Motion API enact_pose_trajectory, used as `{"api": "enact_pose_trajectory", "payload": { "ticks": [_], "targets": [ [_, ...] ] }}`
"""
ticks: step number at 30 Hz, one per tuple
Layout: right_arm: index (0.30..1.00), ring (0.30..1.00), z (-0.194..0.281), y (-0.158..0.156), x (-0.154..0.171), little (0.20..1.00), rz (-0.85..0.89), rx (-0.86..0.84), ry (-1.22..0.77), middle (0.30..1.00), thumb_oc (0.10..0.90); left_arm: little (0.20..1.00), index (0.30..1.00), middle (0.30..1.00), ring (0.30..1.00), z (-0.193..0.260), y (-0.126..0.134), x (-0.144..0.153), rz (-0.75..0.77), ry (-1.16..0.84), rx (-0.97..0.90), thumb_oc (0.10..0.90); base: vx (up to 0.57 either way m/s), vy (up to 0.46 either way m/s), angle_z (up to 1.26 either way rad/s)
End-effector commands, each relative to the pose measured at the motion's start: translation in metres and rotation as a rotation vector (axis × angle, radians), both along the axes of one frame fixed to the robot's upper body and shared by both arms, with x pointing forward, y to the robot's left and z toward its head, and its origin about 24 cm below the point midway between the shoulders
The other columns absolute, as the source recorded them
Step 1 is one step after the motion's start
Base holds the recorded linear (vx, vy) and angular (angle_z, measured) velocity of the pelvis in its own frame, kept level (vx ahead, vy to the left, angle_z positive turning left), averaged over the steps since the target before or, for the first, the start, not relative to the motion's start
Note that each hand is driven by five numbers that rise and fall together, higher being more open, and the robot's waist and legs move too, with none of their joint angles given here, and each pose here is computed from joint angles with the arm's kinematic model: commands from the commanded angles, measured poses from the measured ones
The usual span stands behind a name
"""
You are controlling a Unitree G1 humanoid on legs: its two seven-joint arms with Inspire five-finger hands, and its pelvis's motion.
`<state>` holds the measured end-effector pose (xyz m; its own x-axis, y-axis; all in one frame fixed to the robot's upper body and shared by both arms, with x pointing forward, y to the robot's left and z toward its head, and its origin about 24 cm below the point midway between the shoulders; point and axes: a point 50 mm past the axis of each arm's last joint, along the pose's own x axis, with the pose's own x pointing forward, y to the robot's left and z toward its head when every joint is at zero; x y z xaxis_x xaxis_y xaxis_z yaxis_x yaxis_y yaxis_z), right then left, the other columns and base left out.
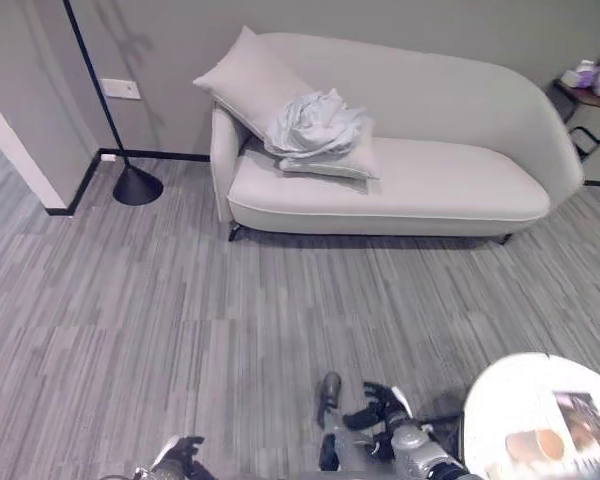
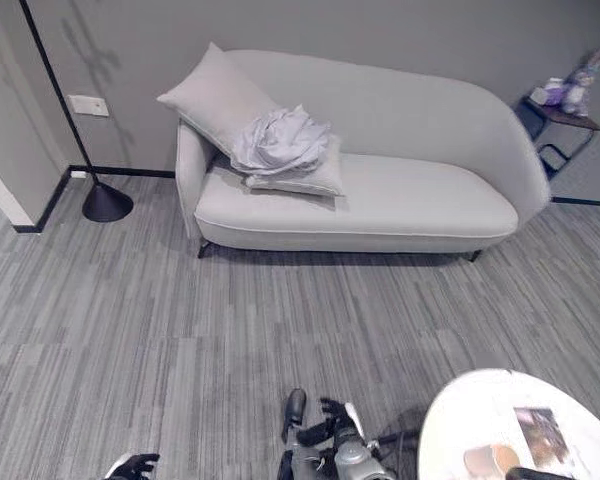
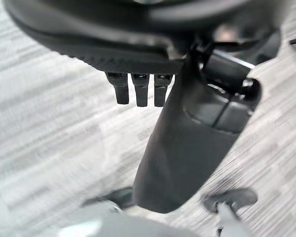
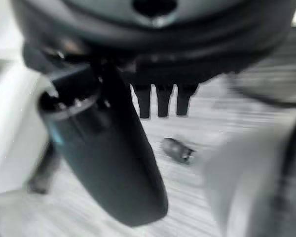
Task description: Hang the clothes on the sofa on the clothes rack.
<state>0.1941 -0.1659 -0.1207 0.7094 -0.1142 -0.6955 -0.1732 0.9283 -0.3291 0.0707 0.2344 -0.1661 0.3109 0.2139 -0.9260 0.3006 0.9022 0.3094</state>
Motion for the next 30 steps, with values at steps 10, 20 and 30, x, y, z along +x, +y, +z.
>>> {"api": "enact_pose_trajectory", "payload": {
  "ticks": [10,20,30],
  "targets": [
    [0.9,0.9,0.211,-0.133,0.108,0.9,-0.35,-0.6,-0.964,0.9,0.8,0.9,0.9,0.9,0.9,0.008,0.03,-0.003,0.092,-0.053,0.102,0.8,0.52,-0.139,0.2],
    [0.9,0.9,0.262,-0.095,0.147,0.9,-0.037,-0.625,-1.071,0.9,0.8,0.9,0.9,0.9,0.9,0.003,0.02,-0.02,0.143,-0.008,0.041,0.8,0.46,0.134,-0.43],
    [0.9,0.9,0.189,-0.052,0.147,0.9,0.227,-0.623,-0.764,0.9,0.8,0.9,0.9,0.9,0.9,0.013,0.049,-0.014,0.159,-0.021,0.126,0.8,0.32,0.142,-0.06]
  ]
}}
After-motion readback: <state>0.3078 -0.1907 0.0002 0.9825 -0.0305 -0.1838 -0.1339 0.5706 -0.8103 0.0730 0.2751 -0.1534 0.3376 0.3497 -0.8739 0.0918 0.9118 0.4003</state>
